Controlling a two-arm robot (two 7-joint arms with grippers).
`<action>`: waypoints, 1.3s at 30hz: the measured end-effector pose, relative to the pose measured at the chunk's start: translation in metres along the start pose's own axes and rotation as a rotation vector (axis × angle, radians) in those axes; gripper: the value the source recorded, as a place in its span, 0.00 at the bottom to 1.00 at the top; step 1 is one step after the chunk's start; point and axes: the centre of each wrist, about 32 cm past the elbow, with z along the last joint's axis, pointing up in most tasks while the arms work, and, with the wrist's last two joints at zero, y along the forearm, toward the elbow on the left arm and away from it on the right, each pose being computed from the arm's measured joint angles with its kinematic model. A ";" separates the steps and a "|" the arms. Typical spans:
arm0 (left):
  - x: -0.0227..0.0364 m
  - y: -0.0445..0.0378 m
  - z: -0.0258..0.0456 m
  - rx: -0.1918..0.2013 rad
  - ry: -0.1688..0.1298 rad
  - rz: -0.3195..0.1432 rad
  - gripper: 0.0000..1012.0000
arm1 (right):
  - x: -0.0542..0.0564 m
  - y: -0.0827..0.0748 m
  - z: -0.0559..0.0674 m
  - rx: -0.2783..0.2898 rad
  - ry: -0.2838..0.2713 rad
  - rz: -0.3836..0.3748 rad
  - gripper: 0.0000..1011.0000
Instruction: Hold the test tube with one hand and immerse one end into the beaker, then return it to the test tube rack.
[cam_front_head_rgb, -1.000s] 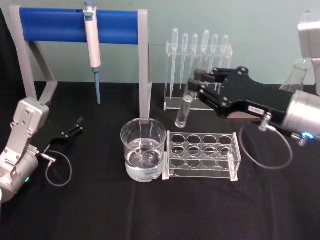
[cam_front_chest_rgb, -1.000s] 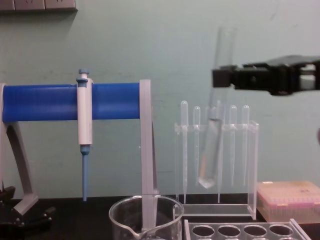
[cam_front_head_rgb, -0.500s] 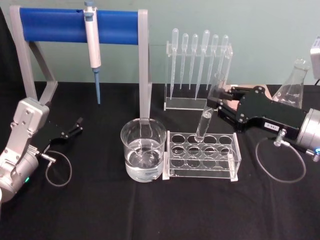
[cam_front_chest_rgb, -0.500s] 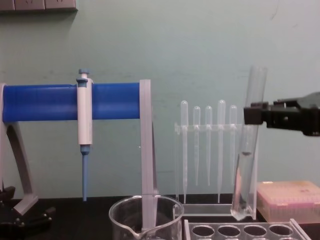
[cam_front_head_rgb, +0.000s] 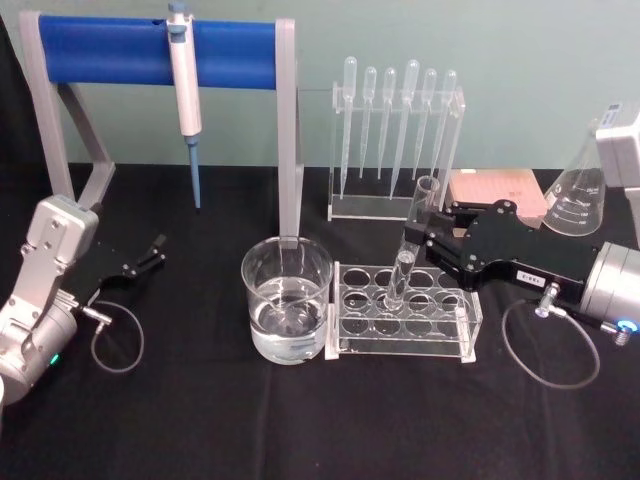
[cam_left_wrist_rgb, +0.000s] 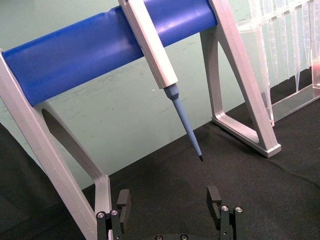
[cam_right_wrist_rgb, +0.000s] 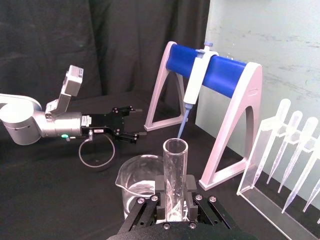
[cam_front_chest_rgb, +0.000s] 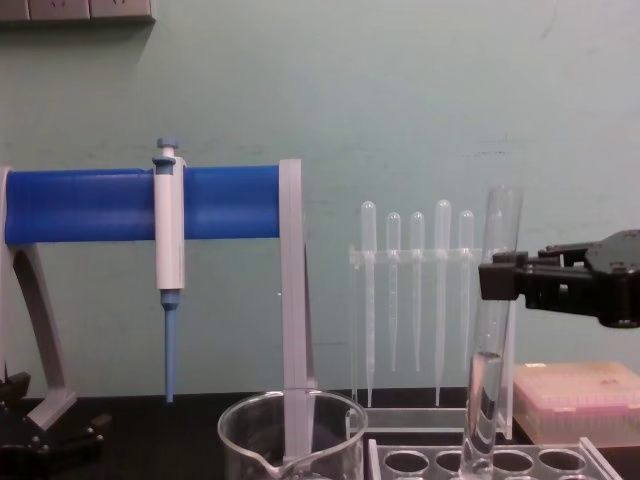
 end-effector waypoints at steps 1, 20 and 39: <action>0.0000 0.0000 0.0000 0.000 0.000 0.000 0.99 | 0.000 0.000 -0.001 -0.001 0.001 0.000 0.24; 0.0000 0.0000 0.0000 0.000 0.000 0.000 0.99 | 0.001 0.005 -0.015 -0.008 0.023 -0.016 0.24; 0.0000 0.0000 0.0000 0.000 0.000 0.000 0.99 | 0.002 0.018 -0.037 -0.030 0.043 -0.023 0.24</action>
